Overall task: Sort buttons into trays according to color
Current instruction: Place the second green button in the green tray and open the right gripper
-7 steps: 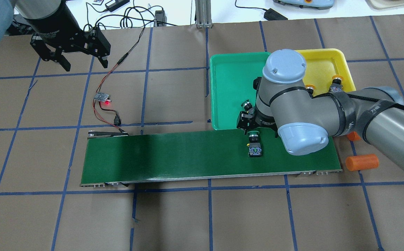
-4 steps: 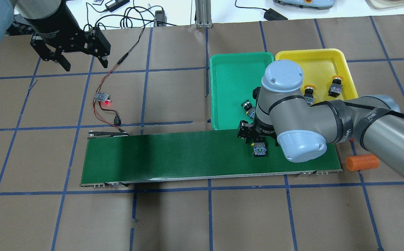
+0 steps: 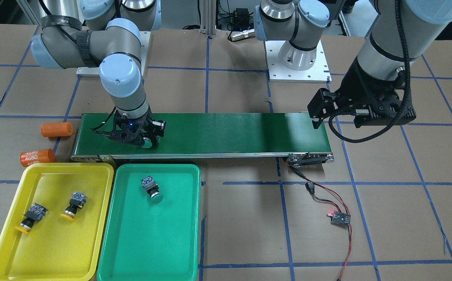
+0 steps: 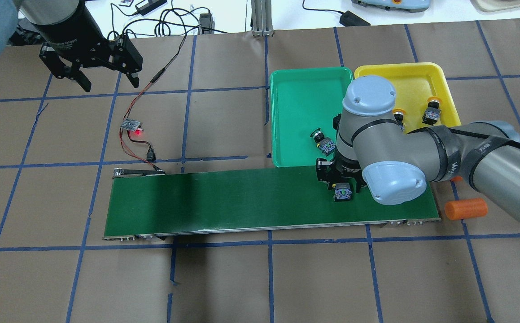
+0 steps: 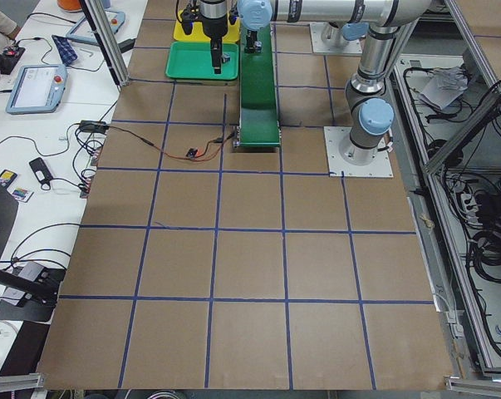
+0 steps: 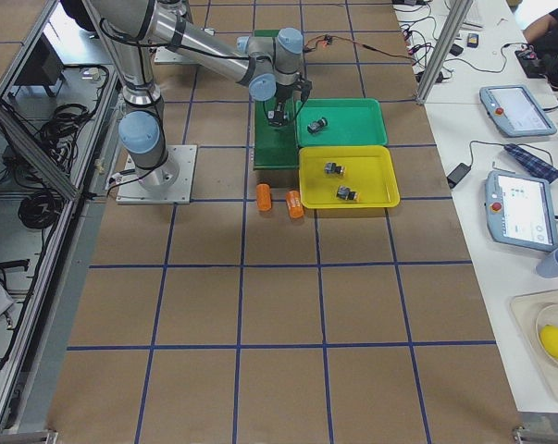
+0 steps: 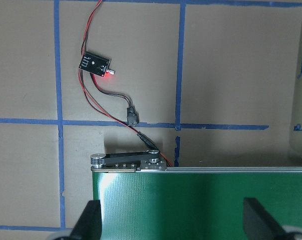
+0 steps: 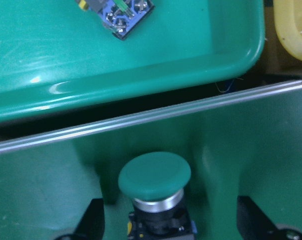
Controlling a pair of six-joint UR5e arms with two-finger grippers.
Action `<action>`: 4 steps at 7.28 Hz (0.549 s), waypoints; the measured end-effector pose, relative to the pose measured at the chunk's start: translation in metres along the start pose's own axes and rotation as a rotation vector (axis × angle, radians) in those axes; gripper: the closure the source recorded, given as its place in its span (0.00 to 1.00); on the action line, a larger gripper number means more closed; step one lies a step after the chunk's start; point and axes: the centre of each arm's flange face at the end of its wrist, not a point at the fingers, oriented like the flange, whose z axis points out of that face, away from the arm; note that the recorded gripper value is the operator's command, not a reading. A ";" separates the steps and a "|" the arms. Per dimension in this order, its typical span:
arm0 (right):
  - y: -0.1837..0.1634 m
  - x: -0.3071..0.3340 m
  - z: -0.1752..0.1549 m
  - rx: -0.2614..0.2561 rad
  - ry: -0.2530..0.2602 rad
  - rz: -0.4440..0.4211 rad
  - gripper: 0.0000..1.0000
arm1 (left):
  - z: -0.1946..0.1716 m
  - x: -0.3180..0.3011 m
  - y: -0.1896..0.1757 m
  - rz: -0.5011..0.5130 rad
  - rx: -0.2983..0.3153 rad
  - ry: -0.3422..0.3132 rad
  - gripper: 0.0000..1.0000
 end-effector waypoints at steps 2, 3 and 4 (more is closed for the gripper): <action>-0.006 0.001 -0.017 0.030 -0.008 0.009 1.00 | 0.000 0.000 0.000 0.000 0.001 0.000 0.00; -0.016 -0.002 -0.037 0.073 -0.024 0.009 1.00 | 0.000 0.000 0.000 0.000 0.001 0.000 0.00; -0.030 -0.009 -0.069 0.141 -0.050 0.007 1.00 | -0.001 0.000 0.000 0.000 0.001 0.000 0.00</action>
